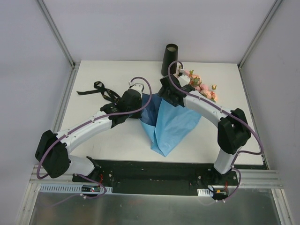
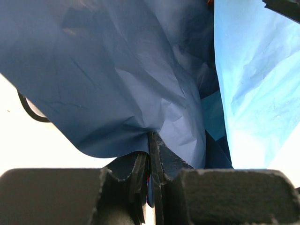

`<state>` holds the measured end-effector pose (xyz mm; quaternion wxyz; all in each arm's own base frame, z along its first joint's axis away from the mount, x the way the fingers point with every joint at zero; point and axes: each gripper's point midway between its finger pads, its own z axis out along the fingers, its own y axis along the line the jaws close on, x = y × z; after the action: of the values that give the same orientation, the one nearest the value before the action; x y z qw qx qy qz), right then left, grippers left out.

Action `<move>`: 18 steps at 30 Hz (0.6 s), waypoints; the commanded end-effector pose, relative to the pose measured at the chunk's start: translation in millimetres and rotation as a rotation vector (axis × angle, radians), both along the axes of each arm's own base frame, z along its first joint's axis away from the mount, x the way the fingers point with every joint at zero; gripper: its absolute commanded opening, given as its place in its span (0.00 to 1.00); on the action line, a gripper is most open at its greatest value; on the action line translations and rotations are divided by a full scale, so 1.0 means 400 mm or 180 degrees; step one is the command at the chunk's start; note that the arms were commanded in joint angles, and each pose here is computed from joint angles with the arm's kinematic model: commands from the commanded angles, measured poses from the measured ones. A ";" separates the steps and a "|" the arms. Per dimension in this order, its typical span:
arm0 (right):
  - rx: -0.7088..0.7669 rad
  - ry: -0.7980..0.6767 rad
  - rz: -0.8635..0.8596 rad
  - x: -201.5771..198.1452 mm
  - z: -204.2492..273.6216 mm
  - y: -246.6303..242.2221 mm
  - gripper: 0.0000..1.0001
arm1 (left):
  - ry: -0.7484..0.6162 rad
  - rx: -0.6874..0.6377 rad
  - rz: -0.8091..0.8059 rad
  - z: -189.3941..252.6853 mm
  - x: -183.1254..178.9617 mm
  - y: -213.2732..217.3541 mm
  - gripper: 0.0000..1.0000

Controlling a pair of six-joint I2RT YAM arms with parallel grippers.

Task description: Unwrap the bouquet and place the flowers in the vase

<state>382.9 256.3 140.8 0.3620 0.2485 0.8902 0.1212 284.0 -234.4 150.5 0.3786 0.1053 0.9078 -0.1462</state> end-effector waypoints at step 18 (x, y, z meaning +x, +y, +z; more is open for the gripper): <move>-0.0623 0.0573 -0.0220 0.019 -0.103 0.007 0.63 | -0.0074 -0.0028 -0.0007 0.005 -0.003 0.016 0.07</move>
<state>390.7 267.3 92.1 0.3037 0.2455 0.9202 0.0247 280.6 -231.0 142.4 0.3734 0.1080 0.9104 -0.1414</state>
